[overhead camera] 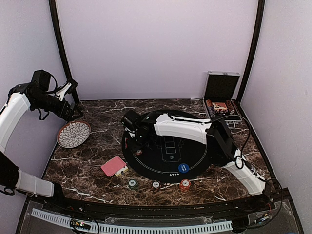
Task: Distribute texas hold em gaming equipment
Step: Place the poker chips pile in the dealer area, then pick up the pile of poker chips from the pile of poker chips, then place the poker chips pile in the small blind area.
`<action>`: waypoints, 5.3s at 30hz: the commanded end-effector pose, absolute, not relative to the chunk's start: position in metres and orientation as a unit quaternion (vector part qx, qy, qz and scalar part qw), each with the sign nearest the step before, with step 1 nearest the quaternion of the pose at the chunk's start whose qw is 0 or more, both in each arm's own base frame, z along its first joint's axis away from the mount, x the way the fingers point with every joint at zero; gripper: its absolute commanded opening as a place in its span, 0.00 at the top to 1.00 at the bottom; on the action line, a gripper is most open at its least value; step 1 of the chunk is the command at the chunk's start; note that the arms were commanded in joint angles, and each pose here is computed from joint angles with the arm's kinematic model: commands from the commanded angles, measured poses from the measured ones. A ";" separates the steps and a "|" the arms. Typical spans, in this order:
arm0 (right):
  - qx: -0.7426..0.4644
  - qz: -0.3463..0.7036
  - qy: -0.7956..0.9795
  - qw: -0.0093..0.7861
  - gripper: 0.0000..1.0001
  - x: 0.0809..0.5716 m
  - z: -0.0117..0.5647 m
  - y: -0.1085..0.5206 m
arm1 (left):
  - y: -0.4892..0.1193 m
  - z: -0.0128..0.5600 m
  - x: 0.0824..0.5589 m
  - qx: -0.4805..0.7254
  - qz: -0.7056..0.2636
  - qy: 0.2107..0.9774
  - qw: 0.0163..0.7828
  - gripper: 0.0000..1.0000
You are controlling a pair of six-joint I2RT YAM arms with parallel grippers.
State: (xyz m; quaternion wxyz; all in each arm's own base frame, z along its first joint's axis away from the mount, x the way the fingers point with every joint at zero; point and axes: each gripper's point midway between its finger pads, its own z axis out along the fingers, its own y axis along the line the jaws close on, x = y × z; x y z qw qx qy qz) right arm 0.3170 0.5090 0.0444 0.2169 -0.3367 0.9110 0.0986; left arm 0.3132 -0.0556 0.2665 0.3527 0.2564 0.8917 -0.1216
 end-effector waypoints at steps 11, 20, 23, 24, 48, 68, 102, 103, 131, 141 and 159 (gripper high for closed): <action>-0.330 0.081 0.910 0.238 0.21 0.275 0.124 0.433 | -0.060 0.277 0.307 0.268 -0.130 0.883 0.364 0.01; -0.284 0.042 0.943 0.167 0.07 0.196 0.106 0.335 | -0.057 0.272 0.307 0.265 -0.122 0.887 0.359 0.01; -0.278 0.042 0.949 0.143 0.06 0.178 0.102 0.317 | -0.056 0.270 0.307 0.266 -0.117 0.888 0.356 0.01; -0.277 0.044 0.950 0.135 0.06 0.173 0.100 0.314 | -0.056 0.269 0.306 0.266 -0.118 0.888 0.356 0.01; -0.305 0.037 0.950 0.053 0.19 0.130 0.039 0.300 | -0.058 0.262 0.303 0.268 -0.125 0.889 0.350 0.01; -0.320 0.030 0.946 0.046 0.36 0.124 0.031 0.302 | -0.054 0.260 0.302 0.269 -0.113 0.892 0.346 0.01; -0.322 0.023 0.945 0.057 0.61 0.126 0.049 0.301 | -0.054 0.260 0.302 0.268 -0.112 0.892 0.346 0.01; -0.322 0.024 0.945 0.056 0.63 0.125 0.049 0.301 | -0.054 0.260 0.302 0.268 -0.112 0.892 0.346 0.01; -0.217 0.005 0.967 0.132 0.86 0.232 0.082 0.258 | -0.056 0.258 0.300 0.271 -0.119 0.892 0.342 0.01; -0.196 -0.004 0.973 0.120 0.86 0.257 0.044 0.245 | -0.060 0.254 0.298 0.273 -0.133 0.892 0.335 0.01; -0.186 0.009 0.979 0.086 0.86 0.243 0.018 0.233 | -0.058 0.253 0.295 0.279 -0.126 0.892 0.333 0.01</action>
